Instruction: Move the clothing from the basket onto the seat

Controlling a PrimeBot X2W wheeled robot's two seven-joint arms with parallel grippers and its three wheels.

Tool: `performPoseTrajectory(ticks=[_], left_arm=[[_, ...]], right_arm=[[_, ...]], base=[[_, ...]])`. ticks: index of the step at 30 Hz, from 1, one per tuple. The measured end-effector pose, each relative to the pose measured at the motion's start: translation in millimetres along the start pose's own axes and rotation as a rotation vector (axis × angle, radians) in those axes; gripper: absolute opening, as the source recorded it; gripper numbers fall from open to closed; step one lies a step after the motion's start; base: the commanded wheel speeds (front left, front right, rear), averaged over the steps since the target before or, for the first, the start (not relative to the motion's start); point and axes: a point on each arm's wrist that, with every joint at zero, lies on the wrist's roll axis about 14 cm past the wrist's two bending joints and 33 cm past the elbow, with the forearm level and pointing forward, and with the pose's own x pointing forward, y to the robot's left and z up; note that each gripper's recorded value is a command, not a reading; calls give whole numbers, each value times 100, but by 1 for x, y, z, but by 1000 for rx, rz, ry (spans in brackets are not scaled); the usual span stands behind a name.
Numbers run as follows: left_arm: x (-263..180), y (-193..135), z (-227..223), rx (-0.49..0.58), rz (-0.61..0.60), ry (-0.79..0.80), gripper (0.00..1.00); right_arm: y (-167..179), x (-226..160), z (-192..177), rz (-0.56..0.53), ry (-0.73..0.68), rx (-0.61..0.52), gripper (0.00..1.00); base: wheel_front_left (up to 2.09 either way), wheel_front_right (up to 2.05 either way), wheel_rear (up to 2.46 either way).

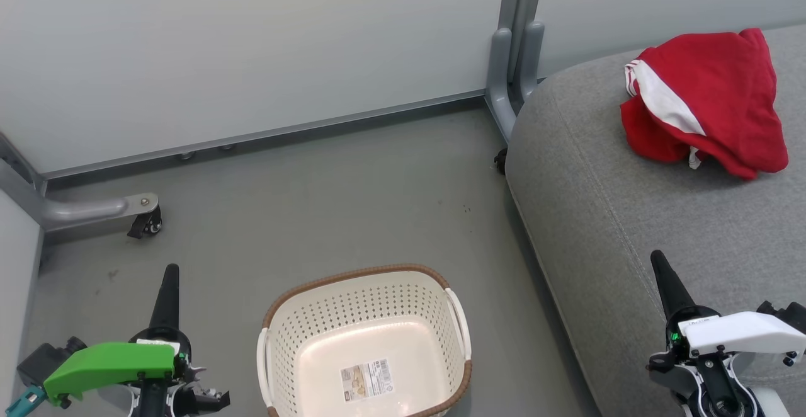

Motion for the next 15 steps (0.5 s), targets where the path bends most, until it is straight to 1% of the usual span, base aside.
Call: performPoseTrajectory(ticks=[15], left_arm=[[6,-7,-5,-117,-23,22,0]], right_arm=[[0,-2,9,5,-17,116,0]], base=[[0,0,0]])
